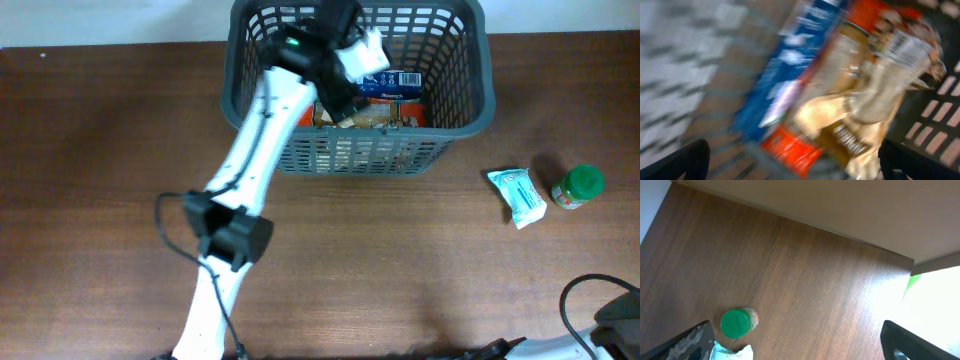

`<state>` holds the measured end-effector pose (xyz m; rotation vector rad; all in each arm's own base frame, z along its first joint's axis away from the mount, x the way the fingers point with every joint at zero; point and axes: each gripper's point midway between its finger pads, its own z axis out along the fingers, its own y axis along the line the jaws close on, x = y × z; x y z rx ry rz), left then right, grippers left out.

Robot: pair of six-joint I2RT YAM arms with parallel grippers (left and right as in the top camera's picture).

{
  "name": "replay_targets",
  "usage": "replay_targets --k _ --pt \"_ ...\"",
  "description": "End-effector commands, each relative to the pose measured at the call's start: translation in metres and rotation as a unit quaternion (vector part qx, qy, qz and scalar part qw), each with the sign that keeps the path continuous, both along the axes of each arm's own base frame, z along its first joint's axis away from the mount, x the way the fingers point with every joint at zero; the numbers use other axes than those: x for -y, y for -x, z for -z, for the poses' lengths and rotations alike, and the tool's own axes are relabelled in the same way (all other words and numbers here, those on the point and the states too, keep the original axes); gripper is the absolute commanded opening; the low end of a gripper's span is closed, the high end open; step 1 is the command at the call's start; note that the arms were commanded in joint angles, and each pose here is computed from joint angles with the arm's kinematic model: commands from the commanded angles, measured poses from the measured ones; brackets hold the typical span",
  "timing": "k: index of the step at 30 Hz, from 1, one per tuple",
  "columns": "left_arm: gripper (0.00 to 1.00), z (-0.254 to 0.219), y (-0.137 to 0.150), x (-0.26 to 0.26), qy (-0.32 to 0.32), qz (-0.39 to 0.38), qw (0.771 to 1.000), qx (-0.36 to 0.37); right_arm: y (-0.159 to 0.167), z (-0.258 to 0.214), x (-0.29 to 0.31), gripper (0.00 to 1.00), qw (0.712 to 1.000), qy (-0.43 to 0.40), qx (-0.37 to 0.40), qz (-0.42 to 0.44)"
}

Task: Pack container
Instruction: 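Withdraw the left gripper to the left side of the table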

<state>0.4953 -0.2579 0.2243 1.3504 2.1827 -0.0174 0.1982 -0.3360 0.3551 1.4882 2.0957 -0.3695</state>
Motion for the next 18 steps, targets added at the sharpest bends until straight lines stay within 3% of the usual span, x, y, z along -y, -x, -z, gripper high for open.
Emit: replay_targets --k 1,5,10,12,18 --pt "0.99 -0.117 0.009 -0.059 0.073 -0.094 0.989 0.091 0.000 0.000 0.001 0.99 1.000 -0.001 0.001 0.001" --pt "0.99 -0.144 0.008 -0.145 0.100 -0.236 0.962 0.097 0.000 0.000 0.001 0.99 1.000 -0.001 0.001 0.001" --pt "0.99 -0.123 0.013 -0.258 0.137 -0.436 0.889 0.032 0.000 0.001 0.001 0.99 1.000 -0.001 0.001 0.001" --pt "0.99 -0.115 0.020 -0.289 0.135 -0.477 0.868 0.016 0.000 0.001 0.001 0.99 1.000 -0.001 0.001 0.001" --pt "0.99 -0.103 0.035 -0.342 0.122 -0.529 0.840 -0.005 -0.001 -0.001 0.003 0.99 1.000 0.003 0.003 0.001"
